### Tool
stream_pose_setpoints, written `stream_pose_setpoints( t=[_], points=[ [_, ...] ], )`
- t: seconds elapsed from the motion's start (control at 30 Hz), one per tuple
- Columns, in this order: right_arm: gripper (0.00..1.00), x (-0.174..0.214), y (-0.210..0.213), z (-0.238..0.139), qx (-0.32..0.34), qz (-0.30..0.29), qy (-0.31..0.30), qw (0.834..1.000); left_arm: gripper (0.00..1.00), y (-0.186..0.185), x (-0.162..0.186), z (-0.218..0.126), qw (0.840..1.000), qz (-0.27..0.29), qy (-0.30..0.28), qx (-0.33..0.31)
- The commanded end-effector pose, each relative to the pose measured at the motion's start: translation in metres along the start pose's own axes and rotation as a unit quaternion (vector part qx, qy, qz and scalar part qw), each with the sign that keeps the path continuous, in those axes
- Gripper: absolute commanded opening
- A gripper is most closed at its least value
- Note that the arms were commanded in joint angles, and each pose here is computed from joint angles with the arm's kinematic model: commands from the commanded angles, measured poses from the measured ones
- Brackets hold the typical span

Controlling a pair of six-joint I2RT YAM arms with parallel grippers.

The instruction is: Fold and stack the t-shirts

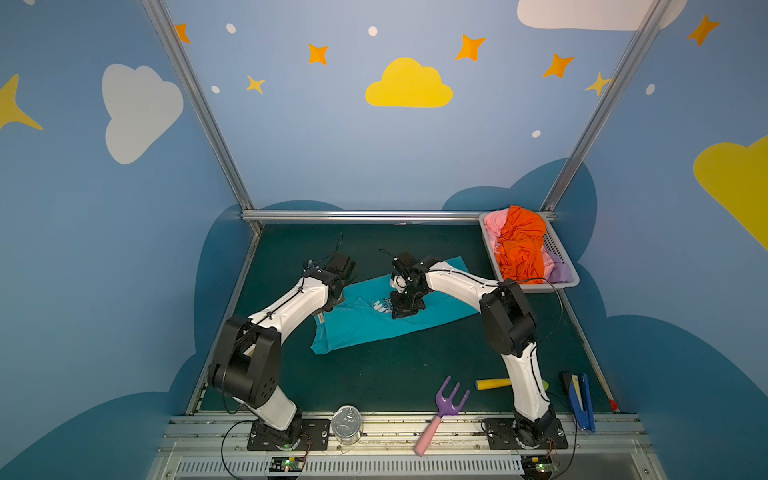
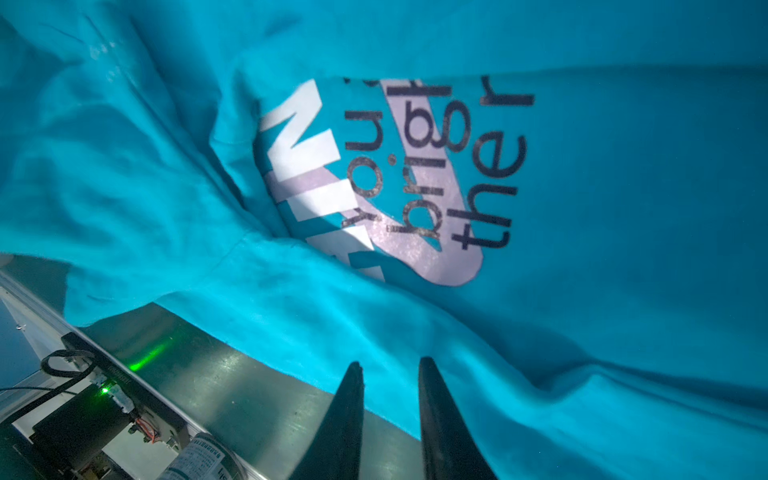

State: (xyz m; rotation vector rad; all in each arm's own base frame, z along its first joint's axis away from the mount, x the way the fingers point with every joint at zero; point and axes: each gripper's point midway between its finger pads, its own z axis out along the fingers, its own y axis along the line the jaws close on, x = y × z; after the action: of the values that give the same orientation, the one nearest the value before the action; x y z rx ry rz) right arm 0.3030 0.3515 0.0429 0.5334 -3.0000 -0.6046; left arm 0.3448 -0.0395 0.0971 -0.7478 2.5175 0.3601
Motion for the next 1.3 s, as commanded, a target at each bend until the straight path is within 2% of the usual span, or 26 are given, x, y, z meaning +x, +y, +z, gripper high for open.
stream_pose_setpoints(
  t=[0.0, 0.13, 0.4, 0.47, 0.57, 0.67, 0.73, 1.1, 1.27],
  points=[
    [0.25, -0.002, 0.004, -0.004, -0.004, 0.004, 0.0, 1.0, 0.08, 0.001, -0.007, 0.012, 0.999, 0.015, -0.018, -0.035],
    [0.25, -0.001, 0.003, -0.003, -0.003, 0.005, 0.003, 1.0, 0.08, -0.006, -0.013, 0.021, 0.999, 0.022, -0.012, -0.047],
    [0.26, -0.003, 0.007, -0.006, -0.011, 0.0, -0.001, 1.0, 0.1, -0.017, -0.019, 0.015, 0.999, 0.023, -0.003, -0.031],
    [0.28, -0.006, 0.012, -0.012, -0.015, -0.009, -0.008, 1.0, 0.19, -0.016, -0.01, 0.016, 1.0, 0.02, 0.012, -0.019],
    [0.37, -0.012, 0.019, -0.02, -0.02, -0.021, -0.02, 0.999, 0.36, -0.014, 0.005, 0.018, 0.999, 0.012, 0.036, 0.001],
    [0.39, -0.018, 0.027, -0.023, -0.027, -0.034, -0.028, 0.999, 0.47, -0.013, 0.018, 0.019, 0.998, 0.003, 0.06, 0.024],
    [0.38, -0.022, 0.033, -0.023, -0.027, -0.045, -0.032, 0.998, 0.5, -0.011, 0.023, 0.019, 0.997, -0.005, 0.071, 0.033],
    [0.35, -0.05, 0.07, -0.002, -0.004, -0.113, -0.054, 0.992, 0.52, -0.009, 0.038, 0.025, 0.992, -0.029, 0.107, 0.061],
    [0.37, -0.062, 0.085, 0.019, -0.02, -0.125, -0.054, 0.99, 0.51, -0.011, 0.048, 0.035, 0.99, -0.028, 0.125, 0.059]
  ],
)
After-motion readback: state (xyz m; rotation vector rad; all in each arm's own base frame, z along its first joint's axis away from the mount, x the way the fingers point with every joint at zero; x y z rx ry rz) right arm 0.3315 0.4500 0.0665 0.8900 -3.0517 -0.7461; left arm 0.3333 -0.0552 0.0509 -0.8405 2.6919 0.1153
